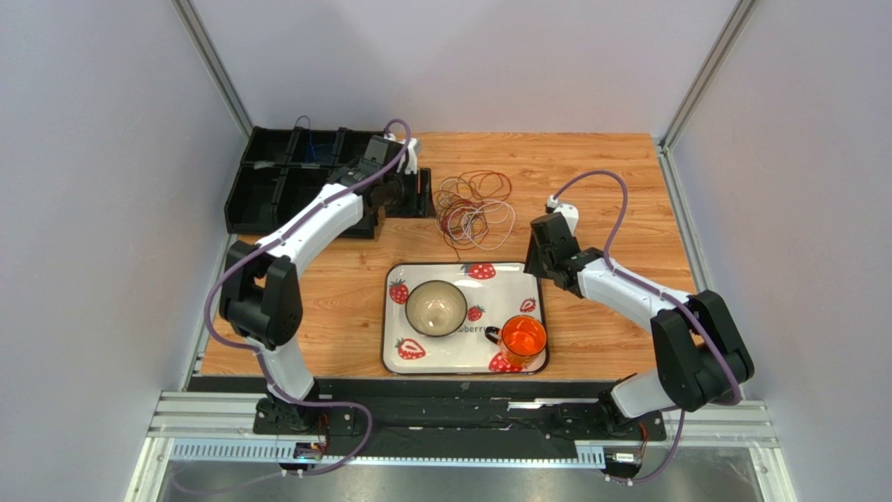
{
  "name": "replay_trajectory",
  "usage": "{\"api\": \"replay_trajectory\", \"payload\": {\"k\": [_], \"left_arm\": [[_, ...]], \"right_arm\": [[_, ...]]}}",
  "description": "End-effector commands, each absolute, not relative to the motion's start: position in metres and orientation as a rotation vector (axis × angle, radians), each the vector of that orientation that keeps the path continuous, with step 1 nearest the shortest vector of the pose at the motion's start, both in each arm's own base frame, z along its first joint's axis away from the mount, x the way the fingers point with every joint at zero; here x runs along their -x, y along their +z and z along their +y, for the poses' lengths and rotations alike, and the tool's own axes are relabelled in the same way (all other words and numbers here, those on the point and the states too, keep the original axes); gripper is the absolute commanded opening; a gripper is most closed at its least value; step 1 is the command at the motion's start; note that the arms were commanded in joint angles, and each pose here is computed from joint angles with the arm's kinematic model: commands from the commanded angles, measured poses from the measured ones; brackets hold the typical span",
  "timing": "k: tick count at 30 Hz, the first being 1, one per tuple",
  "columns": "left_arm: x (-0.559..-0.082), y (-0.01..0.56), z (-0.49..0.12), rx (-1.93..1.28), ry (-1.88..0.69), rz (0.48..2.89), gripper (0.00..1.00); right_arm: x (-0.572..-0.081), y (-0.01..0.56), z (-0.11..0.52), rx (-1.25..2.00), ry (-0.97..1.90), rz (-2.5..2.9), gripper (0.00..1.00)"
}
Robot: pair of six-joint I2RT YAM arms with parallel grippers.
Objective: Untangle the cables
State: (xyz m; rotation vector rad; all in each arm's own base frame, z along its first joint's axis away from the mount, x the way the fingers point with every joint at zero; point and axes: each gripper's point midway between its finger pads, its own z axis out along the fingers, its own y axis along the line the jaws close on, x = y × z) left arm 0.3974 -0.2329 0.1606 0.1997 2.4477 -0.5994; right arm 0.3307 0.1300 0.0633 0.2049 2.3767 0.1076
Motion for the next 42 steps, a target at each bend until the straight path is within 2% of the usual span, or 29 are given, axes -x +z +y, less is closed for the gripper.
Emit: {"api": "replay_trajectory", "payload": {"k": [1,4,10,34,42], "left_arm": [[-0.428,0.148,-0.234,-0.169,-0.493,2.393,0.64],[-0.439,0.136,-0.245,-0.185,-0.54,2.358,0.58],[-0.454,0.11,-0.254,-0.213,-0.507,2.36,0.52],[-0.475,0.062,-0.28,-0.21,-0.574,2.446,0.43],[-0.475,0.047,-0.28,-0.204,-0.557,2.49,0.36]], "right_arm": [[-0.345,0.082,0.134,-0.219,0.147,2.291,0.42],[-0.346,0.078,0.135,-0.211,0.136,2.312,0.41],[-0.347,0.076,0.137,-0.207,0.14,2.322,0.41],[-0.35,0.072,0.138,-0.205,0.137,2.347,0.4],[-0.349,0.072,0.138,-0.208,0.143,2.341,0.4]]}}
